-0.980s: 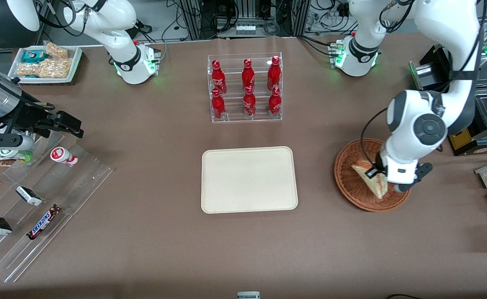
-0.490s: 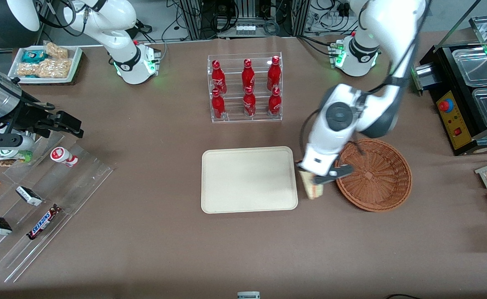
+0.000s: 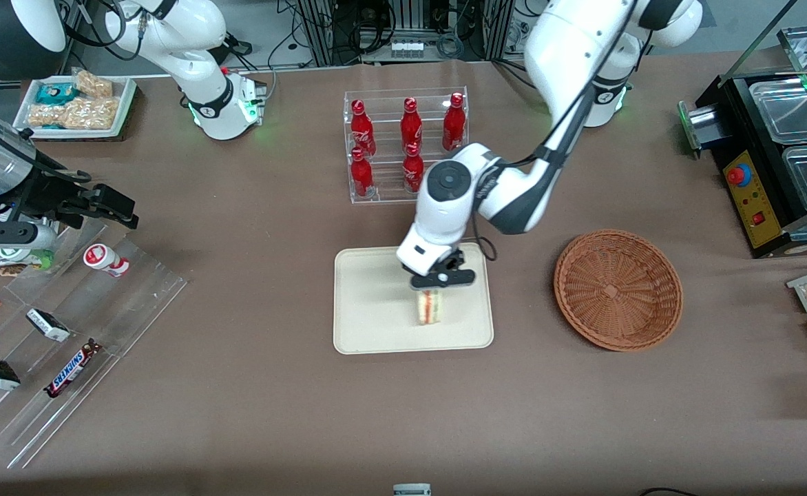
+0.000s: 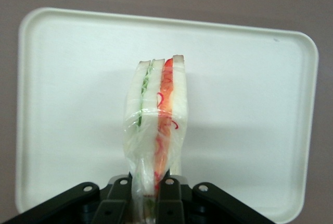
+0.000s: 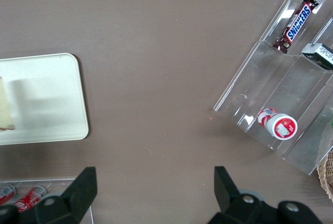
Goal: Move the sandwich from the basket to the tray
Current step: 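Lower the sandwich onto the tray and open the left gripper, then raise the open left gripper away from the tray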
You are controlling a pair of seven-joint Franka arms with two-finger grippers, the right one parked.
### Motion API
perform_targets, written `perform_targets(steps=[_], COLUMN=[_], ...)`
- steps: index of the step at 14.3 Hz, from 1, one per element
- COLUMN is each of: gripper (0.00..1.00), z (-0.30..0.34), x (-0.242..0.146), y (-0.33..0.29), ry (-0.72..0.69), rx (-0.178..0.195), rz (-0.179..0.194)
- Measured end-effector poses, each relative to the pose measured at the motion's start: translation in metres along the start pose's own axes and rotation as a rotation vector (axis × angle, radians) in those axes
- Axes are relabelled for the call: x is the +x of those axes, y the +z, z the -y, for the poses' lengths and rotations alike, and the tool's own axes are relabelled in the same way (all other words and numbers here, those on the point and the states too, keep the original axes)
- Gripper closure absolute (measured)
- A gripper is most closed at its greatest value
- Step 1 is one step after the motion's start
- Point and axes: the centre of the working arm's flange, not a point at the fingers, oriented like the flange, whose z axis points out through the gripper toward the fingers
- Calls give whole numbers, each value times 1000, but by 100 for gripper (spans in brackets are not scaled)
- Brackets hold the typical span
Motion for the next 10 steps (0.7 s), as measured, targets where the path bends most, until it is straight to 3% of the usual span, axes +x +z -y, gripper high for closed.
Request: perform_targets(steps=[8,10], gripper=[85,70], z=[-17,-17], x=[-14,-13], y=[41,42], ry=[53,42], rx=[48,52], rz=[-15,-22])
